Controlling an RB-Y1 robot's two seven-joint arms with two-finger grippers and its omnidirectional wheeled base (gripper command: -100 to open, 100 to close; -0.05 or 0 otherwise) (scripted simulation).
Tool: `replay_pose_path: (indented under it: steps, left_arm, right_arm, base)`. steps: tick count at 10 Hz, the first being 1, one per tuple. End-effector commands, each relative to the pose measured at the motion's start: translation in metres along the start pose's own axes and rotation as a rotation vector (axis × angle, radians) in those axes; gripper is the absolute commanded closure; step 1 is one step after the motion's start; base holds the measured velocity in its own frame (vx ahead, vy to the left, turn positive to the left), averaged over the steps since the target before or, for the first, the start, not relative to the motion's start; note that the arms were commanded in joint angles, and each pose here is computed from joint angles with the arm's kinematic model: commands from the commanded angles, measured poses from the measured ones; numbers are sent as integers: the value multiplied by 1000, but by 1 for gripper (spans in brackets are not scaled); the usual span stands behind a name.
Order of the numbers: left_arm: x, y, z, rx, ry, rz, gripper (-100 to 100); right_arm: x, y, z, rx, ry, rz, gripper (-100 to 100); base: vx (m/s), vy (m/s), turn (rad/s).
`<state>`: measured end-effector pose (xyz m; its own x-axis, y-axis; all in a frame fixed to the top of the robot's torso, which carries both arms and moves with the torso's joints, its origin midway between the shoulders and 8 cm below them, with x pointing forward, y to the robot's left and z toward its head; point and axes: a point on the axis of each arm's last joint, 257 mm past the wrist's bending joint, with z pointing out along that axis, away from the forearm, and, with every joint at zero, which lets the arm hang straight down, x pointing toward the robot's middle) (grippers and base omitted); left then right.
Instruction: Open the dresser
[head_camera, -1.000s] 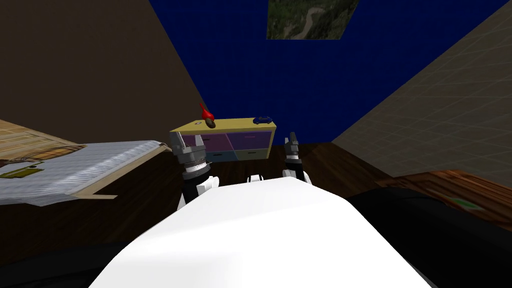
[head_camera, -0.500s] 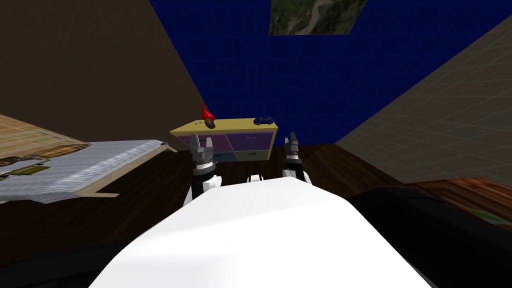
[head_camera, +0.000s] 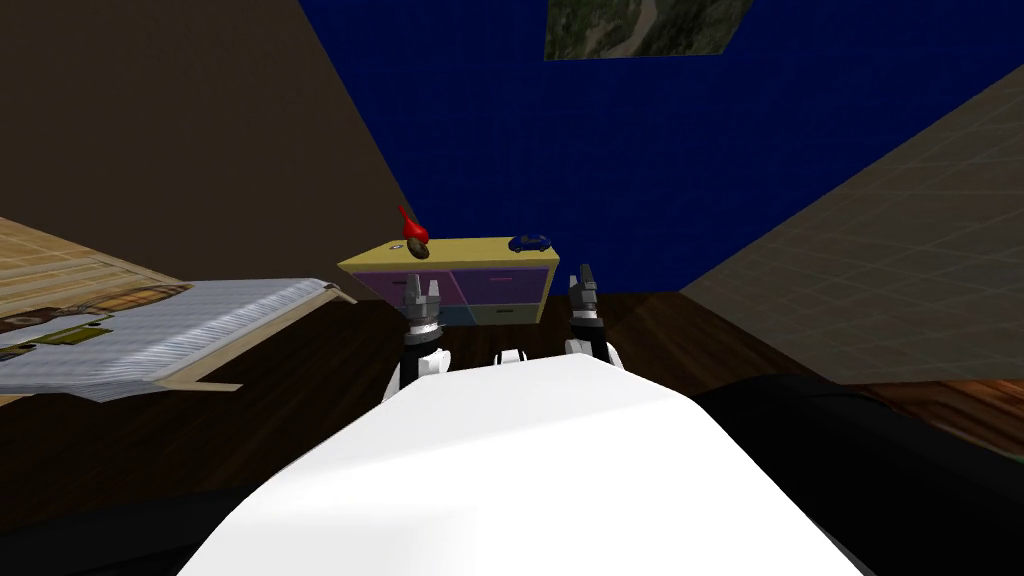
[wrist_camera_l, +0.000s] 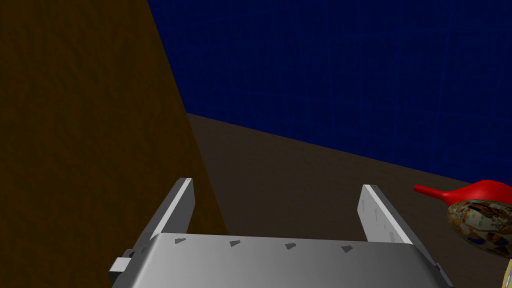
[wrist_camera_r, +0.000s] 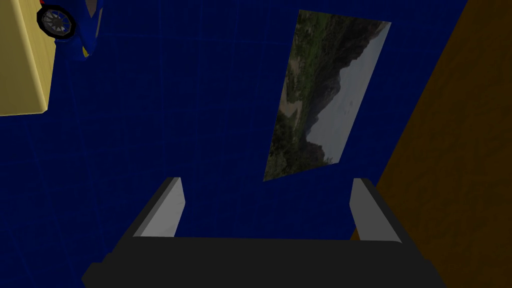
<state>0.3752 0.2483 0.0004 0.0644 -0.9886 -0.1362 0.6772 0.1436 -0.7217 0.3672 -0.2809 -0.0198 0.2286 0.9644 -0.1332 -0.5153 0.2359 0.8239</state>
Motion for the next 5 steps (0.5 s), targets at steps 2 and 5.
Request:
replay_pose_path:
  steps: [2,5]
  left_arm:
    - [21,40,-8,-70,24,-40,-100]
    - [35,64,-14,-114,41,-65,-100]
  right_arm:
    - [0,0,0,0,0,0,0]
    - [0,0,0,0,0,0,0]
  base:
    - [91,-36,74]
    - [87,-40,40]
